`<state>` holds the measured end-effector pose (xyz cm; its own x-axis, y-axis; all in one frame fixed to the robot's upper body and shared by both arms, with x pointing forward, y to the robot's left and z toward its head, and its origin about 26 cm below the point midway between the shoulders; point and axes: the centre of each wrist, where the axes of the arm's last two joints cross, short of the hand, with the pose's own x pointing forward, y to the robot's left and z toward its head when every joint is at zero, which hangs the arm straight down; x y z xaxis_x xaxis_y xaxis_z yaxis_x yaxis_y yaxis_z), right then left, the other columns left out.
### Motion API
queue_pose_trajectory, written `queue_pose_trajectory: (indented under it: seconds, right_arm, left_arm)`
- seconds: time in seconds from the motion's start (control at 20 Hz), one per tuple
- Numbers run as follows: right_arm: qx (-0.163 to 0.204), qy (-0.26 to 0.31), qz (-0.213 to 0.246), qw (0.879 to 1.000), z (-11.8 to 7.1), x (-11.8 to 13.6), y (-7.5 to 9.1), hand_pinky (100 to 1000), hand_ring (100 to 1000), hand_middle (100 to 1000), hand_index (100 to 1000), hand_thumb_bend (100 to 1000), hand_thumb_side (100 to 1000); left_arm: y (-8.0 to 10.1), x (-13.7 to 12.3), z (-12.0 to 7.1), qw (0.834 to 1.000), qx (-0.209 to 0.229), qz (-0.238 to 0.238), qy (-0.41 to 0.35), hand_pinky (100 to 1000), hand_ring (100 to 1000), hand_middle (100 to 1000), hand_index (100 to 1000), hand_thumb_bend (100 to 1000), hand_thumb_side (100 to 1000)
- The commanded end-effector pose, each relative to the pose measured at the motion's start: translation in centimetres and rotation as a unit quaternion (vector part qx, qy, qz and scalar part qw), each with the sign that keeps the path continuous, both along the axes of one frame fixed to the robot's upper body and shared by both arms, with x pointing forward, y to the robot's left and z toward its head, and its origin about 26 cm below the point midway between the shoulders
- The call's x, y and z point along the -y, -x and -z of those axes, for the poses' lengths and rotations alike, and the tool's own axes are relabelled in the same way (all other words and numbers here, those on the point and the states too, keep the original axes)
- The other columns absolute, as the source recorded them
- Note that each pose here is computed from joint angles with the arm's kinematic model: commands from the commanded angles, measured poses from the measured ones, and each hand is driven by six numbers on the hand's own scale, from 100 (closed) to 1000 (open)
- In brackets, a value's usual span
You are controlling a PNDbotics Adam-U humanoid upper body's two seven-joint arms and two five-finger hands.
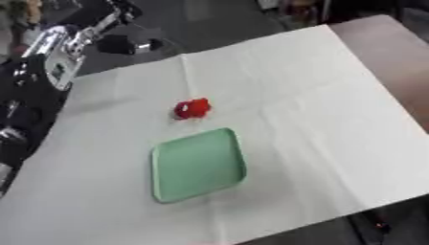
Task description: Pick up objects on the table and place them in the box.
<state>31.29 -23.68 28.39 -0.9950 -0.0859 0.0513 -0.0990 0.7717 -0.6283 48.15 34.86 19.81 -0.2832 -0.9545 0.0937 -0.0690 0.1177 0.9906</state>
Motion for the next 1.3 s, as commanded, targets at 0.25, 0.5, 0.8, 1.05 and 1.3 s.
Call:
queue_pose_trajectory:
  seconds: [0.25,0.5,0.8,1.05,1.3]
  right_arm:
    - [0.012,-0.012,-0.01,1.0,-1.0,-0.5,0.3,228,344,324,363,100,698]
    - [0.017,-0.014,-0.012,1.0,-1.3,-0.7,0.3,227,343,323,362,100,700]
    - [0.019,-0.014,-0.01,1.0,-1.4,-0.7,0.3,227,343,323,362,100,699]
    - [0.02,-0.014,-0.008,1.0,-1.4,-0.7,0.3,227,344,323,362,100,696]
    - [0.02,-0.014,-0.008,1.0,-1.5,-0.7,0.4,227,344,323,362,100,696]
  left_arm:
    - [-0.4,-0.4,-1.6,0.999,-0.02,-0.006,-0.025,716,678,783,875,793,772]
    - [-0.5,-0.1,-1.6,0.998,-0.048,-0.01,-0.026,634,603,714,861,845,697]
    - [-0.8,0.6,-1.7,0.996,-0.09,-0.008,-0.011,535,522,668,849,862,656]
    - [-1.0,1.4,-1.9,0.991,-0.135,0.004,-0.01,482,483,643,841,820,628]
    - [-1.1,2.1,-1.8,0.985,-0.173,0.012,-0.015,460,464,635,846,818,608]
